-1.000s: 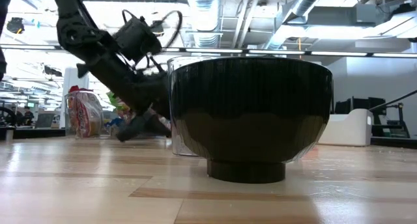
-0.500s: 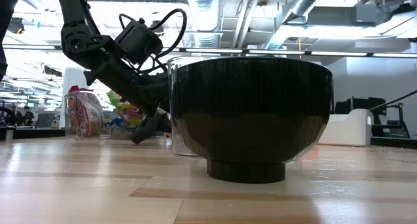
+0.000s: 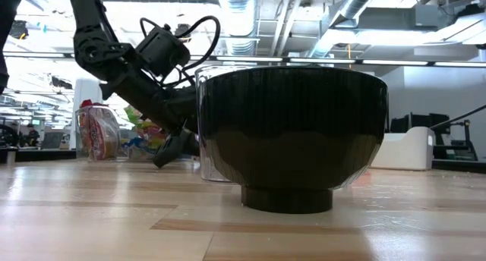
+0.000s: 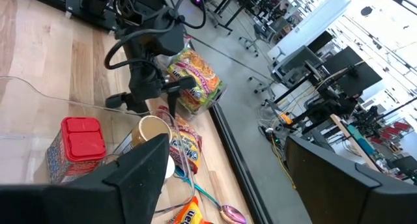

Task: Pick & Place Food Item
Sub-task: Put the red noodle pack into the top transparent bin

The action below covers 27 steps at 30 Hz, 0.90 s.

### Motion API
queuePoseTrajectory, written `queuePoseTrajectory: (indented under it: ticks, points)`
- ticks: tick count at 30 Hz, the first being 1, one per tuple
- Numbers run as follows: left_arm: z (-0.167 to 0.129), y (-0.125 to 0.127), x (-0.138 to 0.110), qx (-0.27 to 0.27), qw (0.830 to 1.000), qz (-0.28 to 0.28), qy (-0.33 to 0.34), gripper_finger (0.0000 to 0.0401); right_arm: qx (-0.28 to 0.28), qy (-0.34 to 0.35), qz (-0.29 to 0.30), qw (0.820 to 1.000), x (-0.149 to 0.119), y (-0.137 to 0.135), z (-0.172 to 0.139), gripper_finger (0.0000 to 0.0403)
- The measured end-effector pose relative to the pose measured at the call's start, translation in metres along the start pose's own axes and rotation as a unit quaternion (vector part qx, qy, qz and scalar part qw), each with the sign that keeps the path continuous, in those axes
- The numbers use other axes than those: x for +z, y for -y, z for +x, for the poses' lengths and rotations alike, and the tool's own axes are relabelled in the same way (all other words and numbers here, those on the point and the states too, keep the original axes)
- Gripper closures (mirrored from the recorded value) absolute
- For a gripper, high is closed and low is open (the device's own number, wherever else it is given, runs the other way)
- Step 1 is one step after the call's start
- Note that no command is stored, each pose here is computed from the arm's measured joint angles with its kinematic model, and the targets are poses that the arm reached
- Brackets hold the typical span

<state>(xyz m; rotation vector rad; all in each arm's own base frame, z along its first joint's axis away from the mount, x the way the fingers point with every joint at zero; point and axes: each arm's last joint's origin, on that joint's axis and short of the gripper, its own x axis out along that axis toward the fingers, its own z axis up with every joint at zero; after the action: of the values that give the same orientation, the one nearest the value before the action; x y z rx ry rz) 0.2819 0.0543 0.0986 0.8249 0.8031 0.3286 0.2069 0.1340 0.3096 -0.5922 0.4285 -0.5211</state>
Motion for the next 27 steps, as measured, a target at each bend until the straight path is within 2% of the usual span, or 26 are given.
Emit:
queuePoseTrajectory:
  ticks: [8, 12, 19, 27]
  points:
    - [0.004, -0.004, -0.007, -0.004, 0.998, -0.055, -0.016, 0.0215, 0.0, 0.0, 0.002, 1.0, 0.0, 0.0, 0.0, 0.0104]
    - [0.005, -0.006, -0.011, -0.002, 0.995, -0.093, -0.024, 0.026, 0.0, 0.0, 0.002, 1.0, 0.0, 0.0, 0.0, 0.0104]
    - [0.005, -0.005, -0.011, 0.0, 0.993, -0.111, -0.025, 0.0386, 0.015, 0.0, 0.001, 1.0, 0.0, -0.001, 0.0, 0.0104]
    - [0.004, -0.005, -0.01, 0.021, 0.992, -0.12, -0.036, 0.0399, 0.015, -0.001, 0.0, 1.0, 0.0, -0.001, 0.0, 0.0104]
